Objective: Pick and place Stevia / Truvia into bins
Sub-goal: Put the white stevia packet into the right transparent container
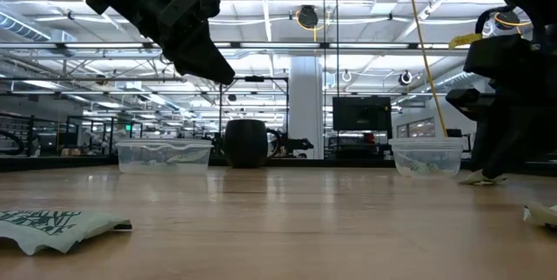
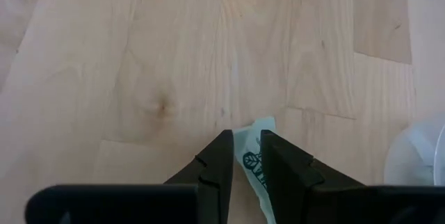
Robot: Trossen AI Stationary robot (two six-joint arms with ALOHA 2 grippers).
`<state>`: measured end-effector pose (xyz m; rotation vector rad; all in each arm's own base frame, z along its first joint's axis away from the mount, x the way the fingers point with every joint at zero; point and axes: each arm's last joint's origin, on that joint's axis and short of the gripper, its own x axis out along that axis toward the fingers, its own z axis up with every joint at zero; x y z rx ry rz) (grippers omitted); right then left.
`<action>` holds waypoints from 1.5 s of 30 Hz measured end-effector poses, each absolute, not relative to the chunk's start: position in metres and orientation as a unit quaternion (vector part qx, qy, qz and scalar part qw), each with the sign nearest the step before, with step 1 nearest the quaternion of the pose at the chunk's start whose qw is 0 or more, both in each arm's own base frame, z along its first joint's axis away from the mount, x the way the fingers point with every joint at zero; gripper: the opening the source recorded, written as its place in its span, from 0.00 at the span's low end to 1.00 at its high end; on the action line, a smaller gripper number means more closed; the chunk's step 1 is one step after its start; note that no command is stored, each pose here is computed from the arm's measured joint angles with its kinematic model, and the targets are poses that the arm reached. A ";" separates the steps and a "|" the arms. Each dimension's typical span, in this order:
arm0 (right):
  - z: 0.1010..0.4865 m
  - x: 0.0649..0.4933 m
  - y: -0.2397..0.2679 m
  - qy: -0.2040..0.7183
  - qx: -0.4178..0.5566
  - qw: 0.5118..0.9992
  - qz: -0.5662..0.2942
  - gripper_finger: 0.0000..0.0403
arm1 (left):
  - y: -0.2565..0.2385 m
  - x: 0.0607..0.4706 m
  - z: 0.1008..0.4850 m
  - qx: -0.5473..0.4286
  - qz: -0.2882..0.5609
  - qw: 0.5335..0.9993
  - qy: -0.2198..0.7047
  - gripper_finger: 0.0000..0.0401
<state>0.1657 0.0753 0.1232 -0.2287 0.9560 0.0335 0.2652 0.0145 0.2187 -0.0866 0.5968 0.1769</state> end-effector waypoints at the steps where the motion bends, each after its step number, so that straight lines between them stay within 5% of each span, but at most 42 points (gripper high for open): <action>1: 0.122 0.165 0.075 0.458 -0.110 0.882 0.016 0.16 | 0.015 0.265 0.219 -0.043 0.087 0.951 0.293 0.41; 16: 0.111 0.160 0.070 0.405 -0.146 0.903 0.004 0.01 | 0.015 0.265 0.219 -0.042 0.087 0.951 0.294 0.41; 29: 0.163 0.174 0.061 0.304 -0.260 0.907 -0.128 0.00 | 0.015 0.265 0.219 -0.042 0.087 0.951 0.293 0.41; 45: 0.153 0.171 0.011 0.362 -0.034 0.898 -0.248 0.05 | 0.015 0.266 0.219 -0.042 0.087 0.952 0.290 0.41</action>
